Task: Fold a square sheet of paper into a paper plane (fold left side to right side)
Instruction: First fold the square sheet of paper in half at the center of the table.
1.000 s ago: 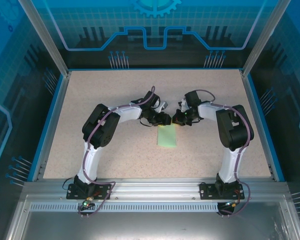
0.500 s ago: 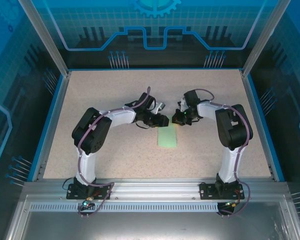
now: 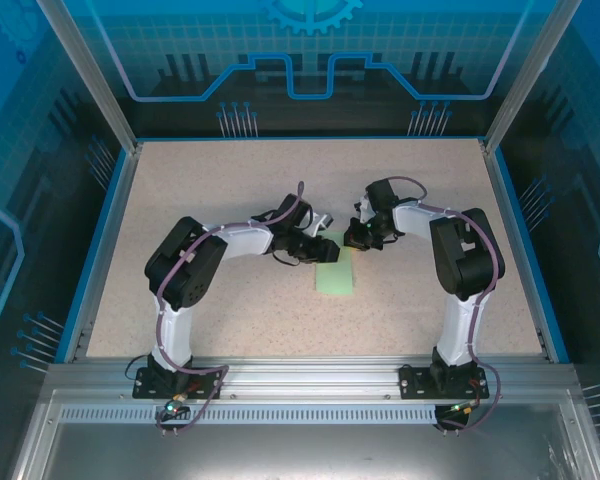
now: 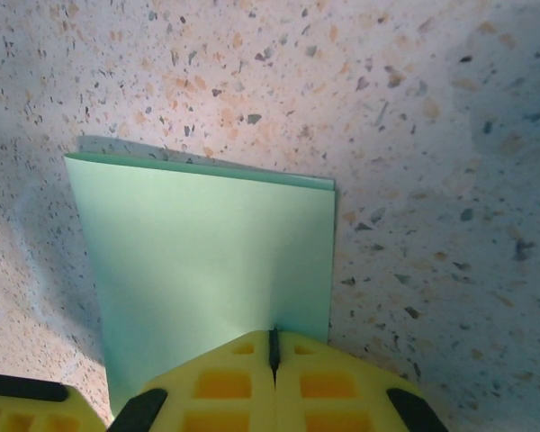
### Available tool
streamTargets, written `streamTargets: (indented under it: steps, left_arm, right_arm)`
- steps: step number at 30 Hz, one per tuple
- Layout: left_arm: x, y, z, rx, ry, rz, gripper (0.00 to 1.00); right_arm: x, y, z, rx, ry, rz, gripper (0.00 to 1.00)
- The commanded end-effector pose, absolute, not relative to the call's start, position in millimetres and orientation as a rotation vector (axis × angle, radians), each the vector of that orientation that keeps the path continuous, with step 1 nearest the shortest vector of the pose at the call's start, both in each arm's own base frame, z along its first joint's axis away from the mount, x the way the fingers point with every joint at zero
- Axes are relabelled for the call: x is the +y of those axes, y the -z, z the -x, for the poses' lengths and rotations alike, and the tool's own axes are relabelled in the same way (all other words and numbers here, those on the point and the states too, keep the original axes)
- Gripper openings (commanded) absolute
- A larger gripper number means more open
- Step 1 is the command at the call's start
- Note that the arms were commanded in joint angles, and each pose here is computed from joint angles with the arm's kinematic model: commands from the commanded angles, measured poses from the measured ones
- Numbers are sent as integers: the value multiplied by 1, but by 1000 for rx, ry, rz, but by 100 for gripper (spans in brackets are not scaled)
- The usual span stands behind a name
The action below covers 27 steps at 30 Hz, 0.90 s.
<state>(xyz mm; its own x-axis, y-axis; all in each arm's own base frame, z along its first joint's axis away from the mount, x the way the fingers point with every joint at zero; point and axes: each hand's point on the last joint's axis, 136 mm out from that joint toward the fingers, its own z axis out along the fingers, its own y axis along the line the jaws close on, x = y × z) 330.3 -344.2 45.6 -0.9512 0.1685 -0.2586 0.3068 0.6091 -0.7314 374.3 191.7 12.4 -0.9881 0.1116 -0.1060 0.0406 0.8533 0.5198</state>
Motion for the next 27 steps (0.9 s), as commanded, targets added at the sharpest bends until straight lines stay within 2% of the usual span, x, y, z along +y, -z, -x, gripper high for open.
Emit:
streamTargets:
  steps: [1,11,27]
  left_arm:
    - [-340,-29,-317,2707,1254,-426,43]
    - [-333,-14,-295,2747,1210,-478,43]
    - [-319,-17,-231,2729,1175,-654,43]
  right_arm:
    - [180,20,-349,3041,-662,-134,0]
    - [180,20,-350,3046,-646,-134,0]
    - [178,21,-349,3056,-633,-142,0]
